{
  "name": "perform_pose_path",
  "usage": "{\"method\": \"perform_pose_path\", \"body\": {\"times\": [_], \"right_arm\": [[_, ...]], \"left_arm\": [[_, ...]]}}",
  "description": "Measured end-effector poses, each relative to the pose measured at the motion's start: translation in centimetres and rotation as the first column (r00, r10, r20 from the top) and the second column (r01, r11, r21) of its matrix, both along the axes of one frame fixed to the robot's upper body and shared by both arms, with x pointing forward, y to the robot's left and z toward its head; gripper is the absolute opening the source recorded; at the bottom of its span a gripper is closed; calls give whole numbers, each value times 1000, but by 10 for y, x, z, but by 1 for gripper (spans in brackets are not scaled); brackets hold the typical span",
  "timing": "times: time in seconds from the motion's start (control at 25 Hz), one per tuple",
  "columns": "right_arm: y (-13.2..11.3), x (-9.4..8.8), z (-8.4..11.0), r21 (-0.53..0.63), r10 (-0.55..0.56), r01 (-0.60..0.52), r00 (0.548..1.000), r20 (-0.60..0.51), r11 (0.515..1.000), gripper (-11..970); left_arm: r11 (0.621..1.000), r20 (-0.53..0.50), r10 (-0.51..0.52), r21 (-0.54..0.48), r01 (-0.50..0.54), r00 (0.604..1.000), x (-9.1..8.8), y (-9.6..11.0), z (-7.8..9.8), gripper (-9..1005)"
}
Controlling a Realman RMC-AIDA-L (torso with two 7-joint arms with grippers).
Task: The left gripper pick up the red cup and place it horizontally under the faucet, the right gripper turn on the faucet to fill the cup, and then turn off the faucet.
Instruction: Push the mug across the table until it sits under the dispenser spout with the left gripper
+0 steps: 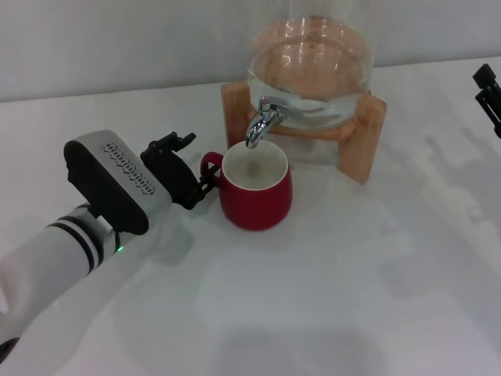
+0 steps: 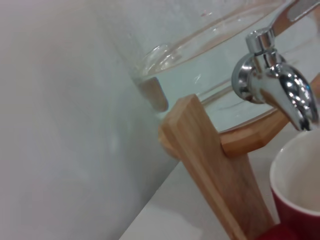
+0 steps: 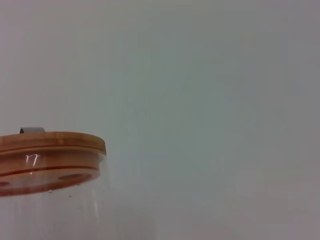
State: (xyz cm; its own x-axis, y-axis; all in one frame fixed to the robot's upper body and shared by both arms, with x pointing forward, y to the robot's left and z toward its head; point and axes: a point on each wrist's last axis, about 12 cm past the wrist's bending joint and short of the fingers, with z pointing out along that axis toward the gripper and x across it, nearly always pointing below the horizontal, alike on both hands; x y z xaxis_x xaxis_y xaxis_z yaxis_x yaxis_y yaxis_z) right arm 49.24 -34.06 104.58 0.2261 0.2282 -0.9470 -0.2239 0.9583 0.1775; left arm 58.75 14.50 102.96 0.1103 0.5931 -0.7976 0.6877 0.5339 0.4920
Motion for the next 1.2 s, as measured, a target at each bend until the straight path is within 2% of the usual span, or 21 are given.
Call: {"method": "perform_pose_path", "body": {"times": [1.2], "right_arm": [[-2,-4,-1,8,-2,2,1000,-1,1000,722]], "left_arm": [[1000,-4,-28,0,28,1000,-9,-4,-4,596]]}}
